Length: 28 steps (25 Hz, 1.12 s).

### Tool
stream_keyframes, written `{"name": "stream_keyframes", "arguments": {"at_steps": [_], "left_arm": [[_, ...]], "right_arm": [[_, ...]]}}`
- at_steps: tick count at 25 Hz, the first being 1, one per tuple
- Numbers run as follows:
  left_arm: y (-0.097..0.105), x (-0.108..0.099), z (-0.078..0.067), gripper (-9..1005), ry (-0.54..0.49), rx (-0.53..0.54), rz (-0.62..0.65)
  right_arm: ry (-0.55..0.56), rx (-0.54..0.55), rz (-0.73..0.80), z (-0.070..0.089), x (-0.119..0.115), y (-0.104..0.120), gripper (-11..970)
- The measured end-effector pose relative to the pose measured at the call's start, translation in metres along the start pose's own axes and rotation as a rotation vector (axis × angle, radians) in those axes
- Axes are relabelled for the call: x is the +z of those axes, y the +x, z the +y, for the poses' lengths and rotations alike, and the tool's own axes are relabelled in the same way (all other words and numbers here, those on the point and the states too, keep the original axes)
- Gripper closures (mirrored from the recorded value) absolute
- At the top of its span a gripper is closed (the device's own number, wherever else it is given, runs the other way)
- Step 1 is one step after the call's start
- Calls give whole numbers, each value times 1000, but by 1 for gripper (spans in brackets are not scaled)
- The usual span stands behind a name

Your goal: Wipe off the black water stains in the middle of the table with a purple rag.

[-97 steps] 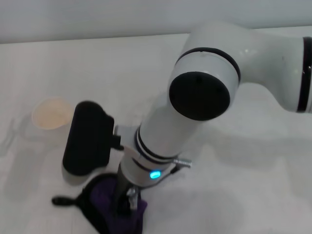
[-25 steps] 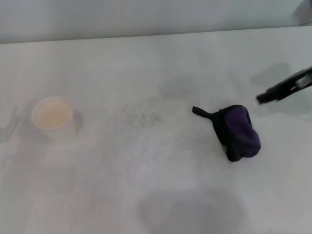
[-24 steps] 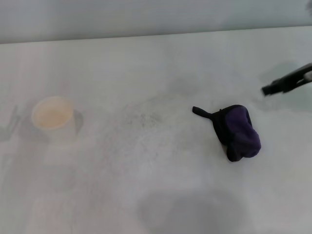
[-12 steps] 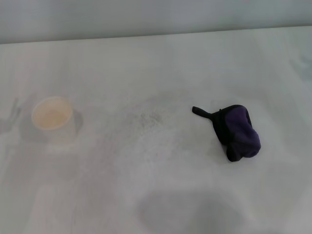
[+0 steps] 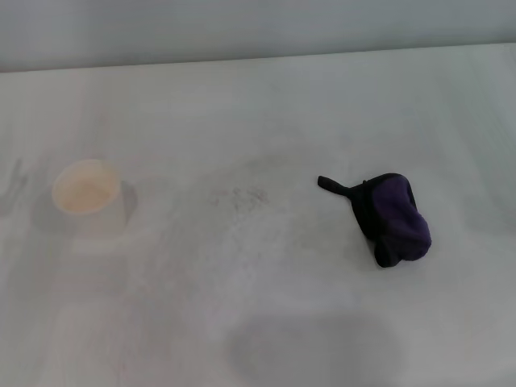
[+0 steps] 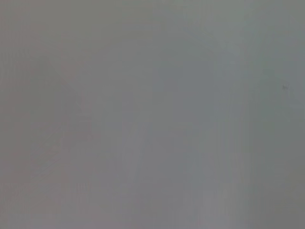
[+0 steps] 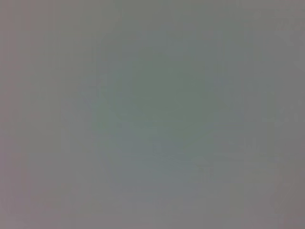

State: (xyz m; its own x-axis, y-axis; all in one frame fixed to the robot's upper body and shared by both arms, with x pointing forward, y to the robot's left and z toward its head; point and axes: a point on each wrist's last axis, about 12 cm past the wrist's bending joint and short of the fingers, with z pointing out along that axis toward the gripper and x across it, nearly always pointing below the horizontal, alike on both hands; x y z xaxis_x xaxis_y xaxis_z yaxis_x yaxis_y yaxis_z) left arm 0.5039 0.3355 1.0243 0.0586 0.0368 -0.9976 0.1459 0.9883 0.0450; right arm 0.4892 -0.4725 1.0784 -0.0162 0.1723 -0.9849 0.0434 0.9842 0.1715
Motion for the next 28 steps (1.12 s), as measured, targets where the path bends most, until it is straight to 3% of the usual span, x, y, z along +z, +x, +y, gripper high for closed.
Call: {"name": "stream_keyframes", "arguments": {"at_steps": [5, 10, 14, 23, 28], "left_arm": [[0, 1, -1, 134, 1, -3, 0], [2, 3, -2, 134, -1, -3, 16], [2, 3, -2, 135, -1, -2, 22], [1, 7, -5, 135, 4, -8, 18], [2, 10, -8, 134, 17, -7, 29]], "right_arm": [[159, -81, -81, 2, -25, 31, 569], [252, -165, -53, 4, -34, 49, 568], [270, -229, -25, 6, -38, 57, 566], [286, -243, -2, 4, -38, 59, 563], [304, -306, 47, 2, -38, 63, 562]]}}
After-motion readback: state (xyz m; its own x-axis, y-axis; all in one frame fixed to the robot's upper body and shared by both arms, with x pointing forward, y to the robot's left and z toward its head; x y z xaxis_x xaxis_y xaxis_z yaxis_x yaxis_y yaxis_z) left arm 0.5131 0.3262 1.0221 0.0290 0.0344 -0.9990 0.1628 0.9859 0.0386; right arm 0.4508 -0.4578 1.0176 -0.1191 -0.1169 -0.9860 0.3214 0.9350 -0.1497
